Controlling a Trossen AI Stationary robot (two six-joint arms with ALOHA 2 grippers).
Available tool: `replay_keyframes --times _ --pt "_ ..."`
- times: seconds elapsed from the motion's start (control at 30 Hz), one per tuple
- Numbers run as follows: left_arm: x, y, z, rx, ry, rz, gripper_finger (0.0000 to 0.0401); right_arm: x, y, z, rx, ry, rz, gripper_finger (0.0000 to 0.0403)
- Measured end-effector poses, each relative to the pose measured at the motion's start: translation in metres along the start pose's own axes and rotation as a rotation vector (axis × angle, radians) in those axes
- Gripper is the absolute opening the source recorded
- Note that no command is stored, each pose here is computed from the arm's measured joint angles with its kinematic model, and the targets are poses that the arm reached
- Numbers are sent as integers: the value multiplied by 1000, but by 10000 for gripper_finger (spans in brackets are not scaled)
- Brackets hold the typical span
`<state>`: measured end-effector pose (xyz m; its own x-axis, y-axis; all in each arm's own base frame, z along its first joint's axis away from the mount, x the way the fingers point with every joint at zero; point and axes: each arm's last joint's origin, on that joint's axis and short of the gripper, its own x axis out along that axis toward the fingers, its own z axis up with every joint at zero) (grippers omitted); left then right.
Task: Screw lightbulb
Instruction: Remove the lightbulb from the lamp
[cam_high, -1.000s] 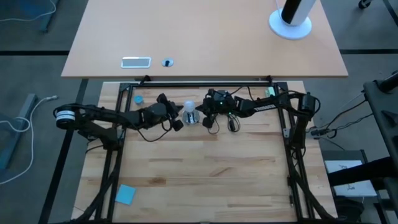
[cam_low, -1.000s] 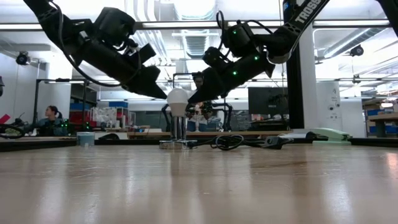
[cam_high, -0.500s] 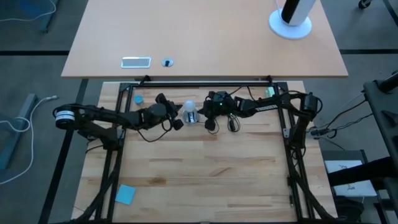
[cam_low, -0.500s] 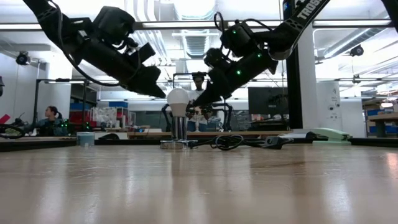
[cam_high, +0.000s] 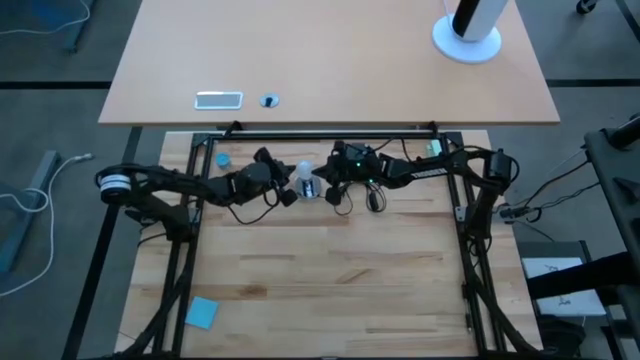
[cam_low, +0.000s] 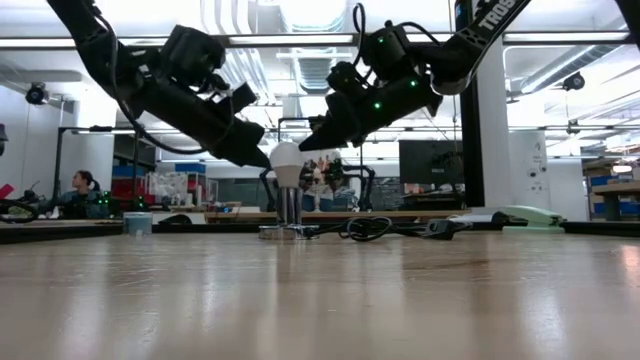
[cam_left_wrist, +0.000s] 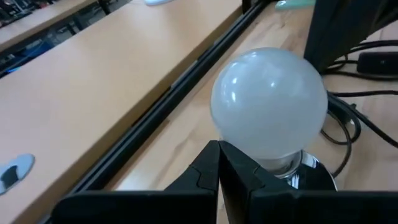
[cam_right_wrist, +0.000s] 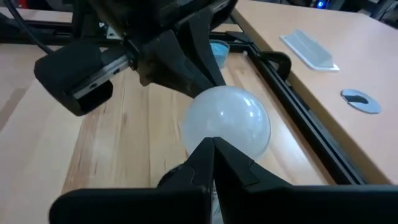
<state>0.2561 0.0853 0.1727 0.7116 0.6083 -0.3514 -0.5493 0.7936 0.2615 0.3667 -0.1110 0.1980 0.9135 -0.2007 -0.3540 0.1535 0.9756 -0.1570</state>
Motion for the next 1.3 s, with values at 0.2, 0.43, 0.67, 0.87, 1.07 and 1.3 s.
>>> replay_keyframes --times 0.2,0.43,0.67,0.87,1.07,1.3 --pt "0 -1 0 -25 -10 -37 0 0 -2 -2 -9 27 -44 2" --pt "-9 -3 4 -24 -6 -109 0 -1 -7 -5 -19 57 -91 2" --pt "-19 -1 3 -3 68 -89 0 -1 -9 -12 -36 113 -102 2" --pt "-23 5 4 -16 82 26 0 -4 -5 -14 -10 149 1 2" --pt "-16 5 9 11 8 42 0 -1 1 -7 -3 49 66 2" --pt "-10 1 9 15 -30 -6 0 -1 -4 -4 9 18 24 2"
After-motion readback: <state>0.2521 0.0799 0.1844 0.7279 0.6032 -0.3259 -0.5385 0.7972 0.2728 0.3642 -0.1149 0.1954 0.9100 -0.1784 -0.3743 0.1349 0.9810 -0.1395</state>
